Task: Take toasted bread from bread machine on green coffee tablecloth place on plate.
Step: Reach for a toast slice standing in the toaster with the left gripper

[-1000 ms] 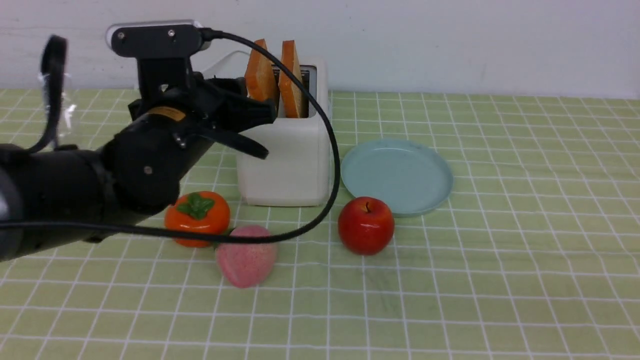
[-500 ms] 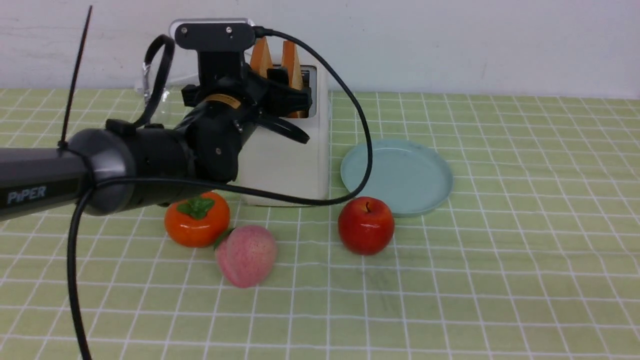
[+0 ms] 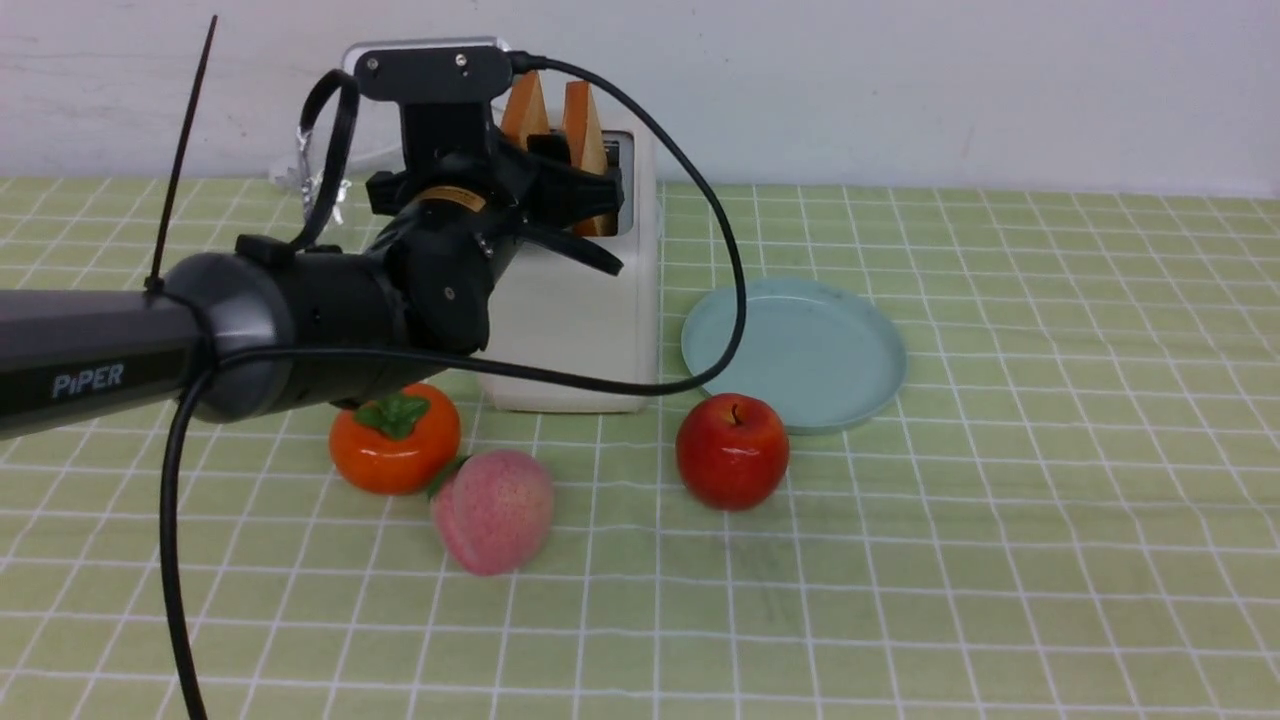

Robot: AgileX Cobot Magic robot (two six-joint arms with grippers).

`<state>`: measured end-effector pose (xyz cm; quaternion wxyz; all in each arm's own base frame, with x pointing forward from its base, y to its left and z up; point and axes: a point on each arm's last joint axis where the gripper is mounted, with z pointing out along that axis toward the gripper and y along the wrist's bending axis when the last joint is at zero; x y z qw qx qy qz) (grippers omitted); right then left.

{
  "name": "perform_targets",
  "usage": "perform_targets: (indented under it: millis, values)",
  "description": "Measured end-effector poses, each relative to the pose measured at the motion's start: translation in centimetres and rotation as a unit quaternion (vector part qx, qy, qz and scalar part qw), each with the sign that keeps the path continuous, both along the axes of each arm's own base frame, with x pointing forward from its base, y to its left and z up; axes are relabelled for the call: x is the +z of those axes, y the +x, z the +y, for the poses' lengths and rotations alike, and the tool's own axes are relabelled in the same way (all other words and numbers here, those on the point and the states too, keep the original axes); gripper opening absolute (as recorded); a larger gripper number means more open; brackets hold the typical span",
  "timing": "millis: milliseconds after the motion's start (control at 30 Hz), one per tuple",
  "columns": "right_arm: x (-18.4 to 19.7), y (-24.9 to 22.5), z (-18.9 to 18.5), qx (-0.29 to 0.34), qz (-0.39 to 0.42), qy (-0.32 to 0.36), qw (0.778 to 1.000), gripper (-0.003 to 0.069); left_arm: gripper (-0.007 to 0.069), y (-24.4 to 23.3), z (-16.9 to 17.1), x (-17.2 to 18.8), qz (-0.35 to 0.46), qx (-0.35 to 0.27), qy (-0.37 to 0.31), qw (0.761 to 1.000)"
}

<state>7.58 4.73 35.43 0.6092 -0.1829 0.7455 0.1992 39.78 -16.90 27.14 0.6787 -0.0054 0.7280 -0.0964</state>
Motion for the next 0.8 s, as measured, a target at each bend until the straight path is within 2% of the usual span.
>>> perform_targets:
  millis: [167,433,800]
  values:
    - [0.7,-0.2,0.5,0.031,-0.049,-0.005,0.998,0.0000,0.0347,-0.1,0.2,0.3,0.002,0.007,-0.012,1.000]
    - [0.6,-0.3,0.6,0.045,-0.051,-0.017,0.998,0.0000,0.0346,-0.5,0.8,1.3,0.006,0.029,-0.012,0.999]
    - [0.5,-0.6,0.9,0.064,-0.041,-0.012,0.997,0.0002,0.0337,0.5,0.1,-1.7,0.026,0.015,0.042,0.999]
